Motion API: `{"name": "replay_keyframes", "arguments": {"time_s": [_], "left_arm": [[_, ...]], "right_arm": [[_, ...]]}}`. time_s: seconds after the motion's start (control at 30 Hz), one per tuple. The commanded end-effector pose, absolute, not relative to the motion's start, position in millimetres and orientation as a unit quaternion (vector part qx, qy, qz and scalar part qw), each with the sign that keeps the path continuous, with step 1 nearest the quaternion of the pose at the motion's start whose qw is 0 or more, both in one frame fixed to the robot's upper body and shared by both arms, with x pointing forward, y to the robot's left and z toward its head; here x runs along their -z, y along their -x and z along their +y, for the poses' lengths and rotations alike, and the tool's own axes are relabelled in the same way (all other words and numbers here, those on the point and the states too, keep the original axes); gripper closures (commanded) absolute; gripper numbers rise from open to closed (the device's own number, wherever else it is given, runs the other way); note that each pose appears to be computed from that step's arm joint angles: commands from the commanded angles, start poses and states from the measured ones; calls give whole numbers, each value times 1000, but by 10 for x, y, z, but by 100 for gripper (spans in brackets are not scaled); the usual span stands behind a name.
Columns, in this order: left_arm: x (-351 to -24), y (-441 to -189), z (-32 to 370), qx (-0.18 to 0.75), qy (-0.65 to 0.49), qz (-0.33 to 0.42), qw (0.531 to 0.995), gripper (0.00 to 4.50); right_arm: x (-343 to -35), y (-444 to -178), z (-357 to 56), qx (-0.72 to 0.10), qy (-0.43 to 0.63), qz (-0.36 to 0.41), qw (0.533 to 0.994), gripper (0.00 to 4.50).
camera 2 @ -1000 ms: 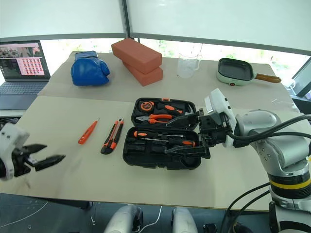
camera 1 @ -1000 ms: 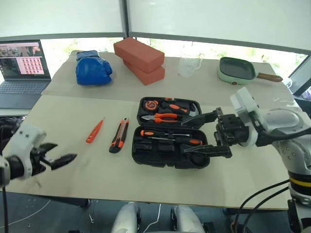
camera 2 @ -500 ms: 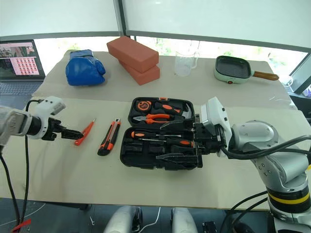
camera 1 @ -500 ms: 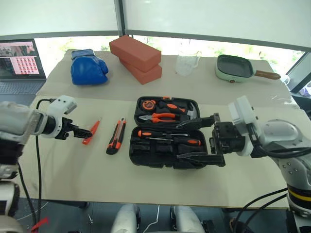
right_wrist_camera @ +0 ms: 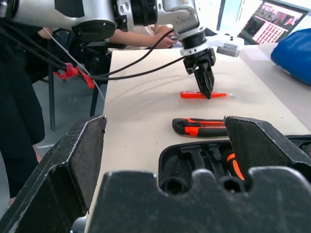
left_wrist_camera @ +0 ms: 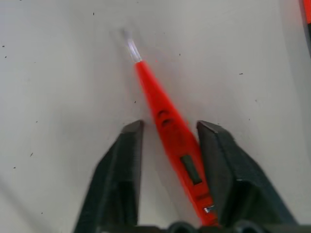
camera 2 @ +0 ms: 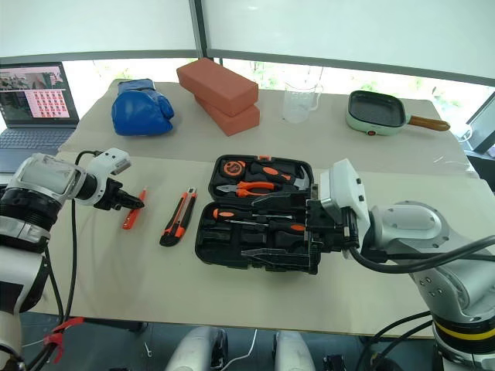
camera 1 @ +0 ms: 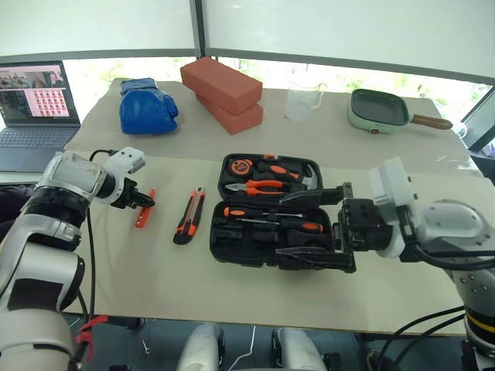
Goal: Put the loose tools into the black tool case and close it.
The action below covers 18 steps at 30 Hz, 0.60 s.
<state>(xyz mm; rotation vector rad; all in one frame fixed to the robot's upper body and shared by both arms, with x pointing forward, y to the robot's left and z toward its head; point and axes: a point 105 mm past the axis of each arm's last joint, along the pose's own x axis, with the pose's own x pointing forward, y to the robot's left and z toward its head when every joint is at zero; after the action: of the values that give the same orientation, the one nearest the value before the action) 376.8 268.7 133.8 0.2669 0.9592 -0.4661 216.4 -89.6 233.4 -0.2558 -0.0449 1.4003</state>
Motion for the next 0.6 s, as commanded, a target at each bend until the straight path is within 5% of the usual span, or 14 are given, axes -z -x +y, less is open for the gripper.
{"name": "replay_keyframes", "arguments": {"time_s": [0.03, 0.2, 0.4, 0.6], "left_arm": [[-1192, -3722, 2677, 234, -124, 477, 838, 420], [-1355, -3789, 2757, 232, -138, 431, 861, 422], [-1946, -3814, 2376, 353, -182, 291, 870, 422], [-2309, -3402, 1369, 555, -252, 197, 768, 422]], "right_arm": [[-2388, -2136, -915, -638, 132, -36, 758, 0], [-2369, -2209, -969, -618, 132, -33, 774, 0], [-2312, -2227, -1049, -592, 125, -18, 796, 0], [-2216, -2170, -1156, -569, 124, 8, 813, 0]]}}
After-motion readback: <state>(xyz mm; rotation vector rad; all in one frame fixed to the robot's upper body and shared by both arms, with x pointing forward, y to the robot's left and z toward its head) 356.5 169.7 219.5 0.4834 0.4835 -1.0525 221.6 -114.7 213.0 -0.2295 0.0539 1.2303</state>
